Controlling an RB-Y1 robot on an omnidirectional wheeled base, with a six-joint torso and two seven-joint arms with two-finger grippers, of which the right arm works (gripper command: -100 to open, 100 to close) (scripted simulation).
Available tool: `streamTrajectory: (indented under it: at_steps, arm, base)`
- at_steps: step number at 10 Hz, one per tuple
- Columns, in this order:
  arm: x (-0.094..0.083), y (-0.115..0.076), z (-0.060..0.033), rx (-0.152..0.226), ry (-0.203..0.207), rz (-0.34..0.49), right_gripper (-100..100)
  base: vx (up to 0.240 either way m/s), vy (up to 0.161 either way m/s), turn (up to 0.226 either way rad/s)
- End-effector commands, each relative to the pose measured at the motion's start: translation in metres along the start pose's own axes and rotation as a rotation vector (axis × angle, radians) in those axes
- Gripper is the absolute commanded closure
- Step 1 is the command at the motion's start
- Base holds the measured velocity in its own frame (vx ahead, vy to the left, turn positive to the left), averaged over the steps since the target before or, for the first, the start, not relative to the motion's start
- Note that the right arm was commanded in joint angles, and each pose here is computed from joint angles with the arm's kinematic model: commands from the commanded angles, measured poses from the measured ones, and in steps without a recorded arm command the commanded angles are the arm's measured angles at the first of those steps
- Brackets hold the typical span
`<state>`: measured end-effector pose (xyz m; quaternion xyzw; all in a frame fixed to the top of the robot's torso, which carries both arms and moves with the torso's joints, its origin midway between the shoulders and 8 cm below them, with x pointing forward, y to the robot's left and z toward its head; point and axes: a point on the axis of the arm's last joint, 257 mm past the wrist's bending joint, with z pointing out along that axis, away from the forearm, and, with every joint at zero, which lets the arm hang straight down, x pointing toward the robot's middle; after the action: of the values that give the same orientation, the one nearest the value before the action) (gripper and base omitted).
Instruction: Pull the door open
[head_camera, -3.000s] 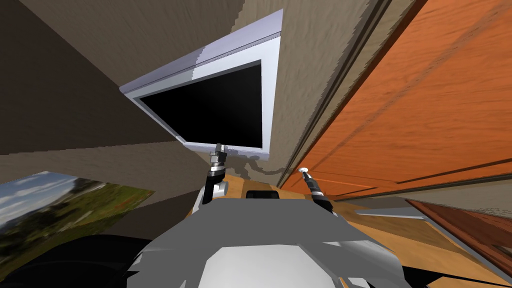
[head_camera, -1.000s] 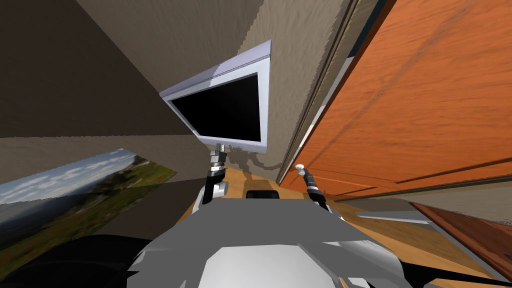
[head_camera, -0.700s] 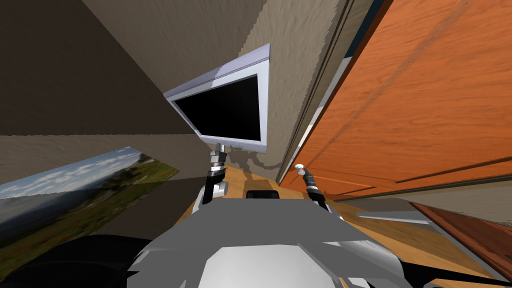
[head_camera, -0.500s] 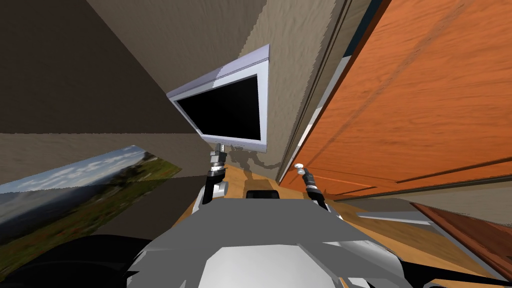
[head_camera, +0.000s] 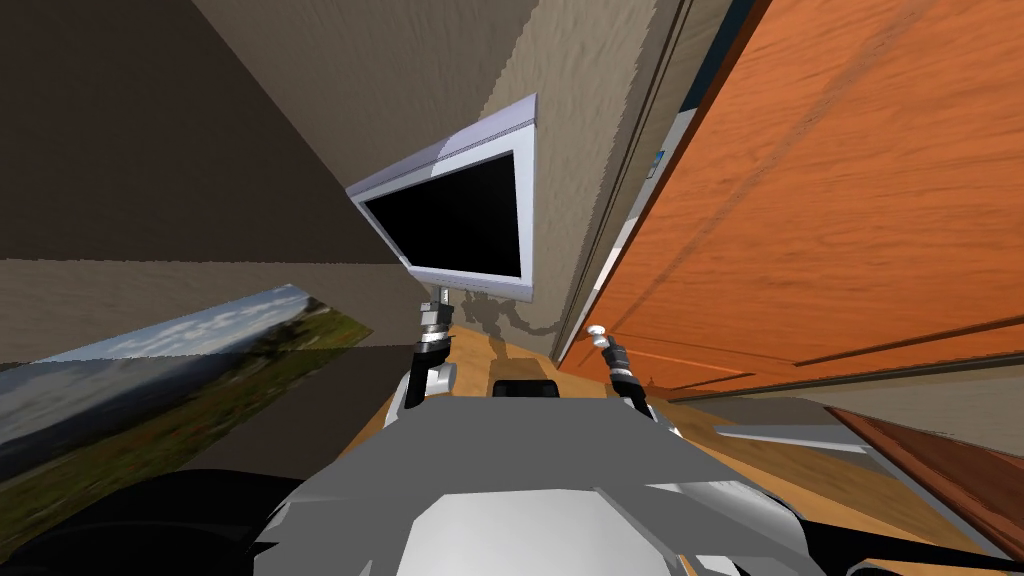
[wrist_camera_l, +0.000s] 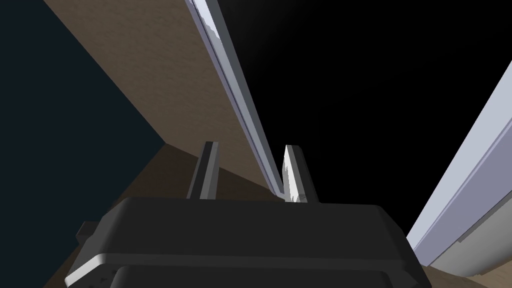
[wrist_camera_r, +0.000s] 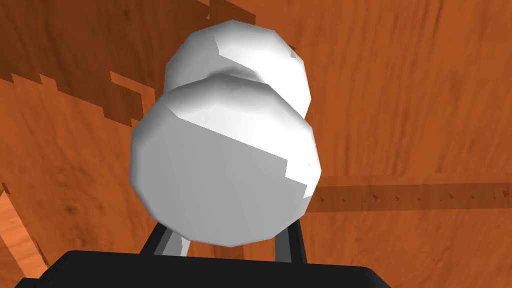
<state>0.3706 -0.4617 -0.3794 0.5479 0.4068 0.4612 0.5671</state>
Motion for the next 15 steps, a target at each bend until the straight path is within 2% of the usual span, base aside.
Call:
streamTrajectory:
  at_steps: [1,2,3,4,6,8,9,10,11,12,13,14,15]
  arm:
    - [0.008,0.004,0.0065,-0.016,0.007,0.071,100]
    - [0.008,0.004,0.0065,-0.016,0.007,0.079,100]
    - [0.009,0.004,0.0088,-0.015,0.002,0.131,100]
    - [0.009,0.004,0.0088,-0.015,0.003,0.135,100]
    - [0.012,0.003,0.0131,-0.014,-0.006,0.228,100]
    - [0.012,0.003,0.0131,-0.014,-0.005,0.245,100]
    - [0.014,0.002,0.0152,-0.013,-0.009,0.300,100]
    - [0.014,0.002,0.0152,-0.013,-0.009,0.300,100]
    - [0.015,0.002,0.0172,-0.012,-0.013,0.350,100]
    - [0.015,0.002,0.0172,-0.012,-0.013,0.355,100]
    - [0.017,0.001,0.0192,-0.011,-0.017,0.408,100]
    - [0.017,0.001,0.0192,-0.011,-0.017,0.410,100]
    - [0.018,0.001,0.0211,-0.010,-0.021,0.460,100]
  base:
    - [-0.057,-0.017,0.047]
    - [-0.043,-0.015,0.024]
    - [-0.049,-0.002,0.041]
    - [-0.044,-0.011,0.022]
    - [-0.074,-0.031,0.075]
    - [-0.043,-0.009,0.026]
    - [-0.043,-0.002,0.029]
    - [-0.043,-0.009,0.034]
    - [-0.048,-0.022,0.062]
    - [-0.043,-0.017,0.037]
    - [-0.052,-0.017,0.061]
    - [-0.051,-0.015,0.020]
    - [-0.061,-0.007,0.046]
